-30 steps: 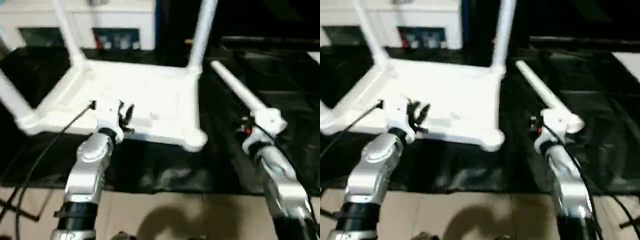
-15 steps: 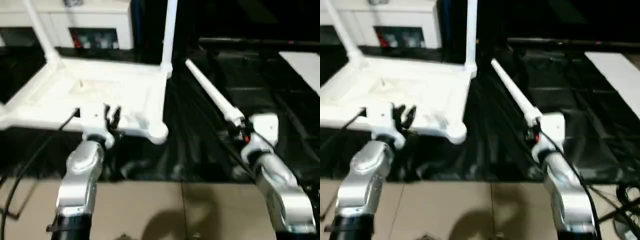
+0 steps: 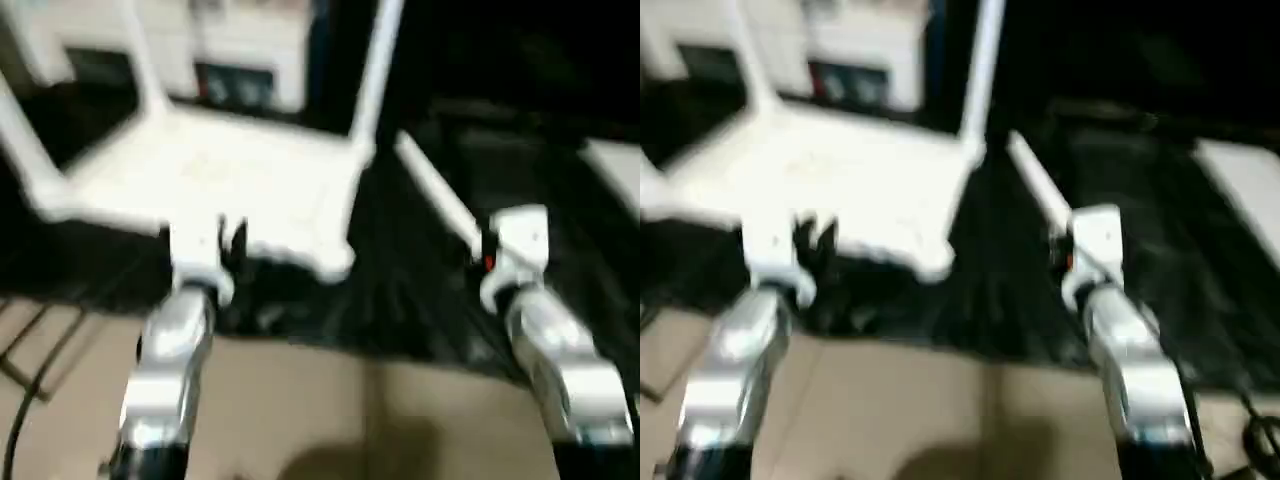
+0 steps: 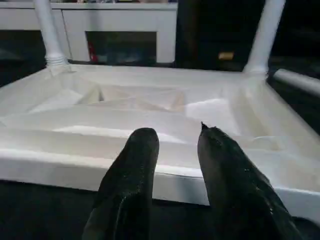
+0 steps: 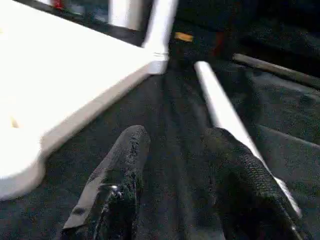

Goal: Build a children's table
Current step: Move to table

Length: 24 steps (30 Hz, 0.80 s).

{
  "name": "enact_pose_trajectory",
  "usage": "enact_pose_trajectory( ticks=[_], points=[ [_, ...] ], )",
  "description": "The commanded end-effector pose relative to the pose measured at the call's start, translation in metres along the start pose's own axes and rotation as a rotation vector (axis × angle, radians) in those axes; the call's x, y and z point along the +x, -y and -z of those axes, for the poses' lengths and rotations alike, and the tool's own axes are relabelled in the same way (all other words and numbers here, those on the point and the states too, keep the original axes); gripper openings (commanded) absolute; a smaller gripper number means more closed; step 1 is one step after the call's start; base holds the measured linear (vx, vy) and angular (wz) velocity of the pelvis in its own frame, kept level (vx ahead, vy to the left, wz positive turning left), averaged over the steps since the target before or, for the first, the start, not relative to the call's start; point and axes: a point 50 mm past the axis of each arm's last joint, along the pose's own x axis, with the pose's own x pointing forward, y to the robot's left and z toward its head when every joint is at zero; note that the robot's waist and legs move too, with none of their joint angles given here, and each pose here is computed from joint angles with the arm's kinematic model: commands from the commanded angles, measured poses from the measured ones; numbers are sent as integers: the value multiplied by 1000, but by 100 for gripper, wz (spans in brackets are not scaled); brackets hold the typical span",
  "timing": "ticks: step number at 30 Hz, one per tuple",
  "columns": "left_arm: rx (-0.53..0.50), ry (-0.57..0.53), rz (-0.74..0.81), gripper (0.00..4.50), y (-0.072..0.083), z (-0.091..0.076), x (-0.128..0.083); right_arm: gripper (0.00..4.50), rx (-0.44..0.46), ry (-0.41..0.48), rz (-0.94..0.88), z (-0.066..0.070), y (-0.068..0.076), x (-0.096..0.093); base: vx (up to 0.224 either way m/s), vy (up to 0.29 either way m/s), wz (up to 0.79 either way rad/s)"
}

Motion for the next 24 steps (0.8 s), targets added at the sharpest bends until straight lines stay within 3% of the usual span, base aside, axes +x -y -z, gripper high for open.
enact_pose_trajectory(
  ticks=[1,12,24],
  points=[
    [14,26,36,164,8,-6,2,198,-1,-25,35,3,9,-1,119,9,2],
    [36,26,98,164,13,-8,6,198,17,-75,65,11,6,-3,128,20,6],
    [42,28,117,164,13,-10,13,198,4,-145,178,14,22,5,95,-27,3]
  ],
)
